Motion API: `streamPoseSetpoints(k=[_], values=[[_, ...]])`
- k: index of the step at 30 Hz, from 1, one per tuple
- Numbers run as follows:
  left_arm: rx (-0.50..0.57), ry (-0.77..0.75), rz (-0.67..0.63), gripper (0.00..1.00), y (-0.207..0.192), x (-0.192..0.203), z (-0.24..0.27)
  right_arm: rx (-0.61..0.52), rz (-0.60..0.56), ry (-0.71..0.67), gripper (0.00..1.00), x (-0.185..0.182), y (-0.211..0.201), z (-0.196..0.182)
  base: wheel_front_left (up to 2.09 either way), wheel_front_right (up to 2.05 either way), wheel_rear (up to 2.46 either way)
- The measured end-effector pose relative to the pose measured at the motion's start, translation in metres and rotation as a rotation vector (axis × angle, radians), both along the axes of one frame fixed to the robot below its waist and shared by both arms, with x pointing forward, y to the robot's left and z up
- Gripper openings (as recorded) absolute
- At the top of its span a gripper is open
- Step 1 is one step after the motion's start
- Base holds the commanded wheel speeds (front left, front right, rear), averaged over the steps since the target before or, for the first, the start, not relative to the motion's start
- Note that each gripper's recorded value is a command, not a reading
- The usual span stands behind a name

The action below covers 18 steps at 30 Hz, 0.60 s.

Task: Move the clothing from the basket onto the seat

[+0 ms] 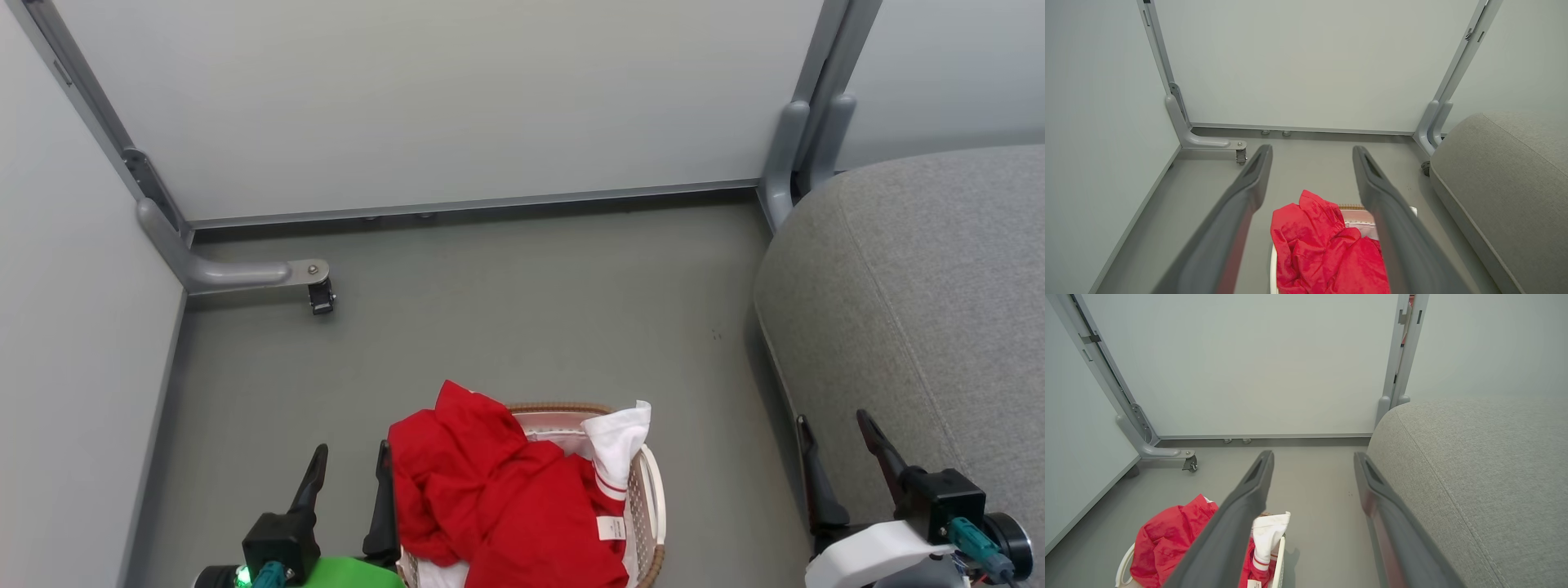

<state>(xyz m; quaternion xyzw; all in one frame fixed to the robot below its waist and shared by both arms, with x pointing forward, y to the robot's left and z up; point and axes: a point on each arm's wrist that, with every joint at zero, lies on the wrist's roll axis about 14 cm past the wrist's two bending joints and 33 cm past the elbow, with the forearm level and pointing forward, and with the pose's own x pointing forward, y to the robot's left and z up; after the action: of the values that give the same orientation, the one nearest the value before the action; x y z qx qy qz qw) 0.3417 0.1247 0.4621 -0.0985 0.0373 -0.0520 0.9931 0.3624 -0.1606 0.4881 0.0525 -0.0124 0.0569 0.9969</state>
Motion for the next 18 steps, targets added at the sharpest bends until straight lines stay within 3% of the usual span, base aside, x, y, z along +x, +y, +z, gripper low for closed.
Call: streamPoseSetpoints(k=[18], values=[[0.0,0.011,-0.005,1.0,-0.0013,-0.0001,-0.0034,-0.002,0.0,0.01,1.0,0.0,-0.0001,-0.0032,0.0,0.0,0.0]])
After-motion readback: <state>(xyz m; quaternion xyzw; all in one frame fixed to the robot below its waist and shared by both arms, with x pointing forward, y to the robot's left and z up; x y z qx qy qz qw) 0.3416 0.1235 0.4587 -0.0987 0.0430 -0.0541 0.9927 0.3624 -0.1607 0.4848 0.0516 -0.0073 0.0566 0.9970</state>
